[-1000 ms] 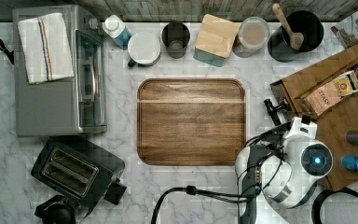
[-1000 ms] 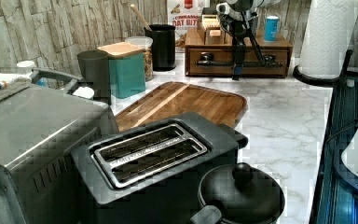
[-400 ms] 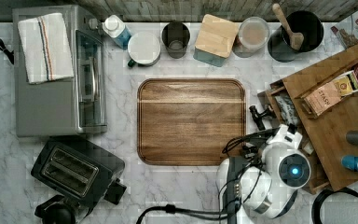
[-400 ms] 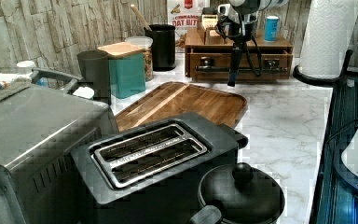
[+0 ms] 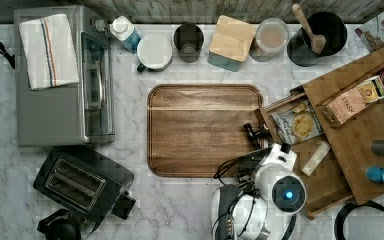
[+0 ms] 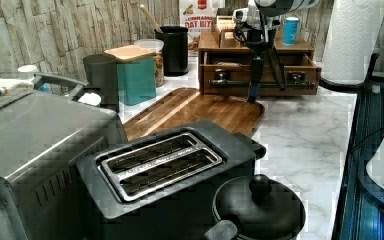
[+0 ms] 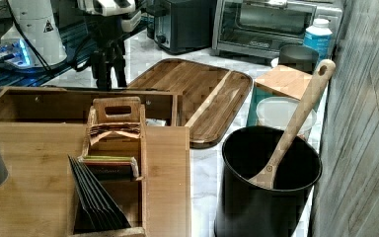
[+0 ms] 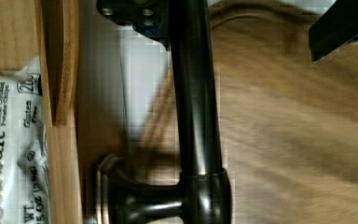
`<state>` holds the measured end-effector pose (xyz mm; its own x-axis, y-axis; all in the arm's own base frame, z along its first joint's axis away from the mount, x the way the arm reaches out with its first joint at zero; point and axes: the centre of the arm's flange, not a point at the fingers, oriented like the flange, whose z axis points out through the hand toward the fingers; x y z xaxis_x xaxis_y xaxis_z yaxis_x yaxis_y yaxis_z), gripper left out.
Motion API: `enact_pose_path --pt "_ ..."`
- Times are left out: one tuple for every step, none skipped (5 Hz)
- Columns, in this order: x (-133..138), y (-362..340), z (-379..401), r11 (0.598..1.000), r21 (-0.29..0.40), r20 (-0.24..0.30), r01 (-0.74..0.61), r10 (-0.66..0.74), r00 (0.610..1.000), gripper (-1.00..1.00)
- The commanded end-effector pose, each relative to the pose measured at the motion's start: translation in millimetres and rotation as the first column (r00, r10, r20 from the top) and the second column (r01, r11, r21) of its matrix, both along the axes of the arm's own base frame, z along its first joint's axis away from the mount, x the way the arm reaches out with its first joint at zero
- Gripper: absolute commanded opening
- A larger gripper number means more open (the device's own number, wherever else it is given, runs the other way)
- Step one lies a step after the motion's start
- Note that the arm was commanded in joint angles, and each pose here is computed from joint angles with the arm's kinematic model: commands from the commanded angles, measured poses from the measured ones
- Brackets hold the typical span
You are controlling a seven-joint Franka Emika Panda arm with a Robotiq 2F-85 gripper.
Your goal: Open the drawer.
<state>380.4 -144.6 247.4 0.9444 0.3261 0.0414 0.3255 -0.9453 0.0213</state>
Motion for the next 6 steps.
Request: enact_pose_path --pt "-54.4 124.0 -25.6 0.991 0.064 -0.188 -0.118 0.128 0.974 1.0" --pt "-61.3 138.7 -17.6 0.994 0.067 -0.175 -0.088 0.098 0.98 1.0" --pt "-61.2 138.7 -17.5 0.994 0.067 -0.175 -0.088 0.098 0.98 1.0" --pt "-61.3 138.7 -17.5 0.994 0.067 -0.175 -0.088 0.099 0.98 1.0" --pt "-61.3 138.7 -17.6 0.994 0.067 -0.175 -0.087 0.098 0.98 1.0" --pt "-61.4 138.7 -17.6 0.994 0.068 -0.176 -0.088 0.099 0.979 1.0"
